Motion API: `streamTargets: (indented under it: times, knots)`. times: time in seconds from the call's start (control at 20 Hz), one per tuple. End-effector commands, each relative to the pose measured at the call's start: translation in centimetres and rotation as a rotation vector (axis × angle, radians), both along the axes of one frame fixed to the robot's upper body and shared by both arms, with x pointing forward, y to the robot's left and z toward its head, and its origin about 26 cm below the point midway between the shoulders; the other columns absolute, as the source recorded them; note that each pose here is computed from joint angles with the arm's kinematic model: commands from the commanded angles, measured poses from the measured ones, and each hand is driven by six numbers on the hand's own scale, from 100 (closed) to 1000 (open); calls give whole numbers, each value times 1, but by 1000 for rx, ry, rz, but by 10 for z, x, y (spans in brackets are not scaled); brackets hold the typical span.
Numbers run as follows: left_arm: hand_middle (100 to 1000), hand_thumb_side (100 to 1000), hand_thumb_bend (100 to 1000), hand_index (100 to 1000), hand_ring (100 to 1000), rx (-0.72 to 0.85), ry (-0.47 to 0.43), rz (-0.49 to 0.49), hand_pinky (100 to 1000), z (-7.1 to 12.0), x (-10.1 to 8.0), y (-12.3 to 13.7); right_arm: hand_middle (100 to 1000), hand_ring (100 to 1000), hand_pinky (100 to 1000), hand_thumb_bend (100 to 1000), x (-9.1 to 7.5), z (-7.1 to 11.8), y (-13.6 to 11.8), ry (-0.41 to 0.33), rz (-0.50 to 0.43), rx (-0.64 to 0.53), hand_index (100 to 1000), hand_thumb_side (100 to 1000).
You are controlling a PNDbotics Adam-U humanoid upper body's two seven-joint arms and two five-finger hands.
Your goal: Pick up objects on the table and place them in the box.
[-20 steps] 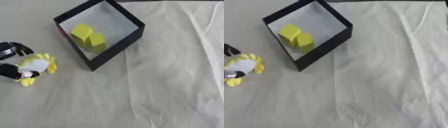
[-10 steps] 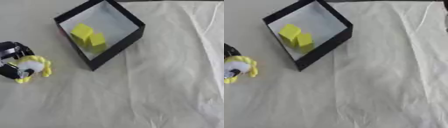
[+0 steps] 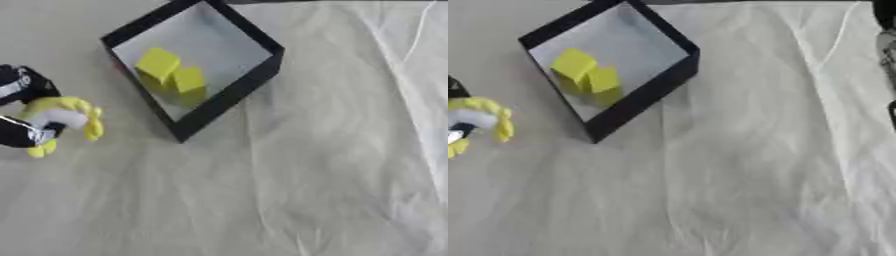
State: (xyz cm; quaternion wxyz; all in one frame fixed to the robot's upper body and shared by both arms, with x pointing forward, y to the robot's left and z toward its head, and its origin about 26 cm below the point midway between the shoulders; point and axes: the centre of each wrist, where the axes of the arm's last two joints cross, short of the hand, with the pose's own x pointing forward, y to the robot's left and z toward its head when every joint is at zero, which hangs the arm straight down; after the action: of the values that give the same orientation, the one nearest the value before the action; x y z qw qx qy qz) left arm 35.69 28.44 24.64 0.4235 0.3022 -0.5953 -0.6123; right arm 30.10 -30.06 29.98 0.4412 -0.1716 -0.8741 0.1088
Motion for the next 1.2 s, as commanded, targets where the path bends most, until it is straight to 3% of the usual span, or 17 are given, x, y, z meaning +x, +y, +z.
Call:
streamTargets:
  times: [0.05, 0.25, 0.5, 0.9, 1.05, 1.2]
  knots:
    - [486, 100, 100, 622, 565, -49, -170, -78, 665, 49, -14, -5, 720, 760, 886, 100, -5, 10, -1, -36, 1, -26, 840, 379]
    - [482, 100, 100, 618, 558, -116, -274, -226, 668, 82, -29, -35, 720, 760, 886, 100, -5, 12, 1, -37, 13, -27, 840, 378]
    - [480, 100, 112, 617, 559, -148, -333, -364, 671, 102, -32, -71, 723, 762, 886, 100, -5, 15, 5, -42, 37, -37, 841, 376]
    - [482, 100, 118, 617, 559, -150, -393, -444, 672, 123, -5, -116, 721, 762, 885, 100, -6, 34, 12, -116, 77, -20, 839, 357]
    - [485, 100, 133, 621, 563, -131, -369, -439, 675, 130, 4, -140, 721, 760, 885, 100, -6, 41, 13, -144, 86, -10, 839, 357]
    - [494, 100, 200, 631, 570, -90, -308, -420, 677, 123, 16, -159, 721, 753, 885, 100, -7, 44, 15, -154, 94, -10, 837, 358]
